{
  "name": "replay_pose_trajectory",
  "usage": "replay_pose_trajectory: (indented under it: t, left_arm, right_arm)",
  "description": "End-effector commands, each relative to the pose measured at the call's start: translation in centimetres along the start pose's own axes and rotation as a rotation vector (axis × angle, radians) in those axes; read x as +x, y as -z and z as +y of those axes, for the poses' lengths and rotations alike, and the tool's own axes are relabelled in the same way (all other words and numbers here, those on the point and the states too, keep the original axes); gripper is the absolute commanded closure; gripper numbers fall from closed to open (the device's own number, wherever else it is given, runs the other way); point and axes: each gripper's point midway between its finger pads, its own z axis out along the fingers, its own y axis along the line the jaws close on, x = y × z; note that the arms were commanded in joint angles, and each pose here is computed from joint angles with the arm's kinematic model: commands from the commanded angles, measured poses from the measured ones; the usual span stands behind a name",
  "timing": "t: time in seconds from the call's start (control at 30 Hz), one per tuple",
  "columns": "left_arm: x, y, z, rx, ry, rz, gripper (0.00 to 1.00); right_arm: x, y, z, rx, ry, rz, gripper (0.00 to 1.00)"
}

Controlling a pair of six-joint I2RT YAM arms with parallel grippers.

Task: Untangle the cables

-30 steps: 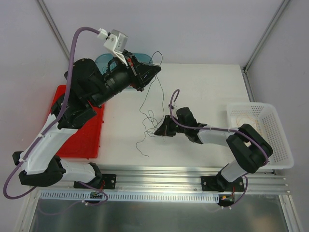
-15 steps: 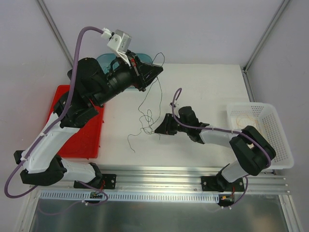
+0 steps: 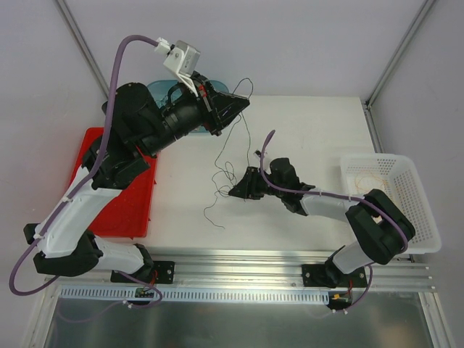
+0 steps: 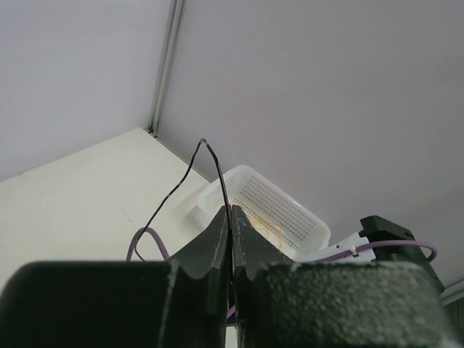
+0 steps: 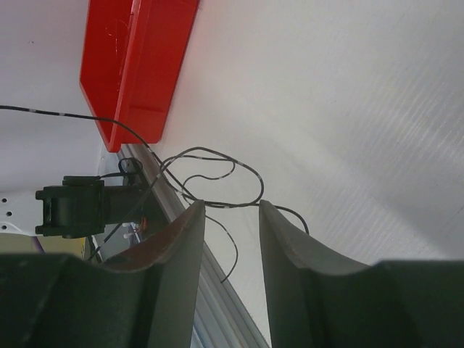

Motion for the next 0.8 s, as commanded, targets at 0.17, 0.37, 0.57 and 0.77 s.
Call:
replay_pose_trajectory:
  t: [0.17, 0.37, 0.57, 0.77]
  left_arm:
    - [-2.3, 0.1, -2.3, 0.094, 0.040, -0.053, 0.99]
    - [-2.3, 0.1, -2.3, 0.095, 0.040, -0.051, 0.99]
    - [-2.0, -0.1, -2.2, 0.095, 0.040, -0.043, 0.99]
    - [-1.8, -0.4, -2.2, 0.094, 0.040, -0.040, 0.99]
  right_arm:
    - [-1.6, -0.3, 1.1, -0.038, 0.027, -0.054, 0.60]
    - [-1.9, -0.2, 0.3, -0.021, 0.002, -0.073, 0.61]
    - [-2.5, 0.5, -0.7, -0.005, -0.037, -0.110, 0.62]
    - [-3.2, 1.1, -1.0, -0.012, -0.064, -0.142, 0.62]
